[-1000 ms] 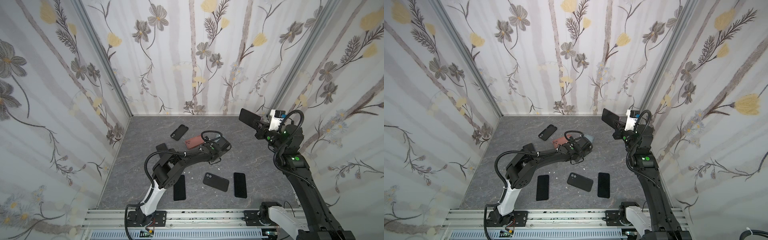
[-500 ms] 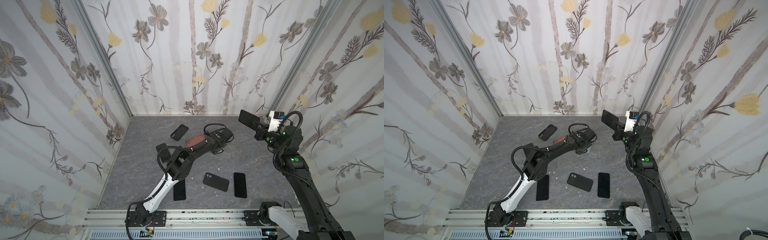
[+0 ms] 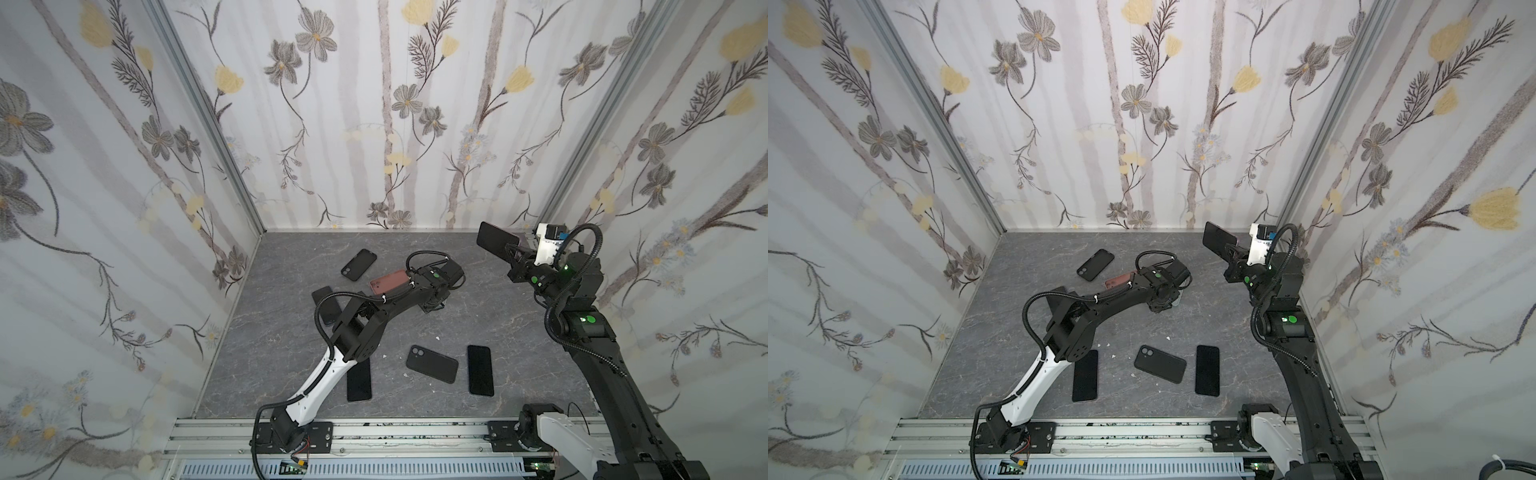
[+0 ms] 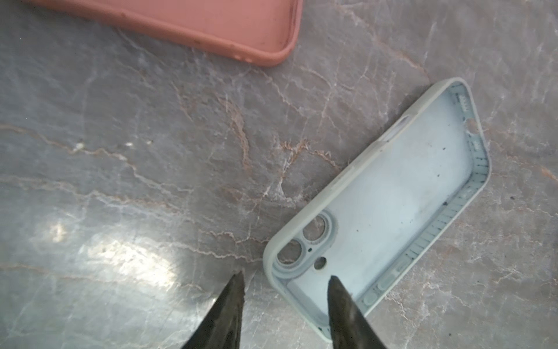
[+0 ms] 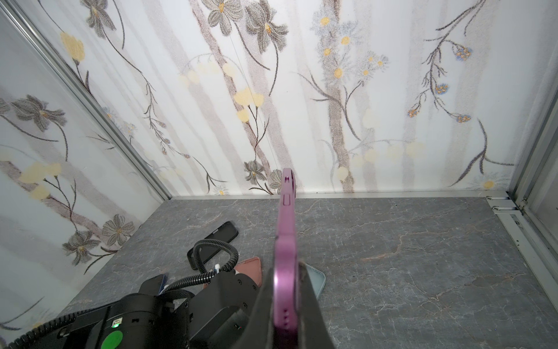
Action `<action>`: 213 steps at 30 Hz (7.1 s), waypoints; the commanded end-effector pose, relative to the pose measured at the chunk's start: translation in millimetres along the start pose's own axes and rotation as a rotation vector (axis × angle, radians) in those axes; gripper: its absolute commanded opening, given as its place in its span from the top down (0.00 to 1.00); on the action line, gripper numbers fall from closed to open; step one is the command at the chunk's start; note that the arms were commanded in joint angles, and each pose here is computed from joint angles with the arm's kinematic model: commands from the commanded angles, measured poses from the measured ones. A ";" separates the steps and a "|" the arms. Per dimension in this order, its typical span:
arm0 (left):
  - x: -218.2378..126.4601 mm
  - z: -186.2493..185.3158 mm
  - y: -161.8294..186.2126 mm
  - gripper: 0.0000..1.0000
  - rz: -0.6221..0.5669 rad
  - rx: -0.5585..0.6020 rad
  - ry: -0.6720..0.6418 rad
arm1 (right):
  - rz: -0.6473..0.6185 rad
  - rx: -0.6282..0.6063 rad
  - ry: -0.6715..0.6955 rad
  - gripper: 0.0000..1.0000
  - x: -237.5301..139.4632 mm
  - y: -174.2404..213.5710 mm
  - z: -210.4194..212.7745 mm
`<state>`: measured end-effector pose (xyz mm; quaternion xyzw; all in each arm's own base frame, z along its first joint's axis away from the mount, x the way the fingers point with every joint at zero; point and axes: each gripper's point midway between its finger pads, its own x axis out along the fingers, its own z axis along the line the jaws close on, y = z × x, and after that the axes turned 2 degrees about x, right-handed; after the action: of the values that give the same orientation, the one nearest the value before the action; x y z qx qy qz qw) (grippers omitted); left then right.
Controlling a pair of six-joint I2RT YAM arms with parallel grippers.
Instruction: Put the phone into the phone case
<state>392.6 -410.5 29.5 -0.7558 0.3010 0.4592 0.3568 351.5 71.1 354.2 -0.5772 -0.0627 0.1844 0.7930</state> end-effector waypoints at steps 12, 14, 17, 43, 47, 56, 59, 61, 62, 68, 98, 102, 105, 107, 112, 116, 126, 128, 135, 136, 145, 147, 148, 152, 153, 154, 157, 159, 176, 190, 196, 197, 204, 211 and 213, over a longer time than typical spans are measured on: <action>-2.5 18.3 -18.4 0.80 -0.079 0.163 -0.082 | -0.084 -0.041 -0.006 1.00 -4.6 -18.8 4.0; -3.7 19.1 -20.1 0.81 -0.083 0.192 -0.087 | -0.088 -0.042 -0.007 1.00 -5.9 -19.4 4.7; -5.5 19.5 -20.9 0.81 -0.082 0.231 -0.089 | -0.092 -0.042 -0.012 1.00 -8.0 -19.5 6.0; 11.8 12.7 1.3 0.79 0.002 0.316 -0.046 | -0.078 -0.021 -0.036 1.00 -7.1 -14.7 8.9; 10.3 12.3 -4.2 0.88 -0.016 0.337 -0.049 | -0.075 -0.018 -0.042 1.00 -6.4 -14.0 9.7; 2.3 25.0 -16.2 0.91 -0.055 0.441 -0.110 | -0.019 0.090 -0.109 1.00 -1.0 -2.6 18.3; -4.9 31.5 -18.3 0.96 -0.062 0.502 -0.109 | 0.077 0.191 -0.185 1.00 5.2 13.9 28.5; -11.1 34.6 -15.3 0.96 -0.052 0.544 -0.074 | 0.146 0.242 -0.208 1.00 8.9 26.1 31.8; -13.9 38.1 -13.2 0.96 -0.044 0.562 -0.060 | 0.174 0.259 -0.212 1.00 9.6 31.4 32.3; -35.9 59.5 -5.0 0.95 -0.017 0.665 0.020 | 0.313 0.302 -0.188 1.00 4.4 69.9 33.5; -55.5 58.7 4.1 0.63 0.204 0.482 0.512 | 0.823 0.529 -0.225 1.00 41.5 225.6 40.9; -52.2 61.0 8.1 0.51 0.211 0.440 0.550 | 0.865 0.543 -0.248 1.00 46.7 236.5 42.2; -48.0 66.0 6.6 0.48 0.201 0.428 0.540 | 0.883 0.542 -0.249 1.00 49.8 242.6 40.2; -45.8 69.6 5.4 0.48 0.196 0.420 0.531 | 0.889 0.543 -0.255 1.00 52.0 245.2 40.0; -49.9 71.3 3.9 0.51 0.185 0.410 0.552 | 0.900 0.551 -0.265 1.00 56.7 253.6 38.1; -51.4 73.8 2.0 0.52 0.170 0.412 0.556 | 0.912 0.560 -0.281 1.00 58.3 256.3 39.5; -42.1 79.3 6.4 0.55 0.191 0.405 0.540 | 0.935 0.603 -0.295 1.00 61.1 274.9 36.9; -41.2 79.7 8.5 0.55 0.200 0.400 0.547 | 0.943 0.609 -0.294 1.00 60.5 279.1 35.7; -36.7 85.0 13.3 0.57 0.229 0.372 0.535 | 0.948 0.633 -0.278 1.00 55.5 291.4 30.6; -35.9 87.1 13.6 0.56 0.230 0.363 0.526 | 0.950 0.641 -0.275 1.00 54.1 294.0 29.4; -27.1 100.1 27.0 0.56 0.291 0.295 0.482 | 0.956 0.715 -0.237 0.98 42.1 320.9 12.8; -27.3 98.7 29.5 0.56 0.297 0.291 0.487 | 0.965 0.721 -0.226 0.97 40.6 325.7 10.9; -27.5 98.2 31.0 0.56 0.300 0.294 0.488 | 0.968 0.720 -0.221 0.97 39.9 327.5 10.2; -30.8 95.6 32.0 0.56 0.298 0.297 0.491 | 0.974 0.717 -0.187 0.96 37.0 336.9 4.5; -31.8 94.9 32.0 0.56 0.297 0.299 0.493 | 0.976 0.716 -0.180 0.95 36.2 338.8 3.3; -31.8 95.3 32.8 0.56 0.299 0.301 0.488 | 0.977 0.713 -0.171 0.95 35.5 340.5 1.9; -31.1 97.7 32.8 0.56 0.298 0.311 0.462 | 0.984 0.689 -0.131 0.92 34.1 344.3 -4.2; -30.3 100.7 31.0 0.56 0.291 0.321 0.439 | 0.989 0.665 -0.102 0.89 33.7 344.4 -8.5; -31.4 105.3 19.7 0.55 0.259 0.374 0.364 | 0.999 0.472 0.011 0.57 43.5 315.3 -14.4; -42.2 102.7 1.6 0.55 0.221 0.416 0.344 | 0.976 0.349 0.085 0.38 37.5 278.6 -19.2; -43.7 99.0 6.4 0.57 0.254 0.451 0.352 | 0.994 0.354 0.068 0.47 30.9 283.0 -19.5; -42.7 99.5 7.9 0.57 0.260 0.458 0.346 | 1.004 0.357 0.061 0.50 29.6 286.3 -19.0; -35.2 103.6 15.4 0.63 0.294 0.471 0.327 | 1.041 0.410 0.000 0.66 25.3 305.8 -10.2; -30.7 107.1 20.2 0.67 0.307 0.474 0.313 | 1.064 0.411 -0.006 0.77 20.3 316.1 -8.9; -29.6 108.1 21.4 0.67 0.310 0.477 0.311 | 1.097 0.419 0.010 0.77 18.4 327.1 -12.6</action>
<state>318.7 -335.0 25.2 -0.6693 0.5591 0.2853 0.3976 302.5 151.5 48.2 -0.3585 0.2880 0.5643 0.6856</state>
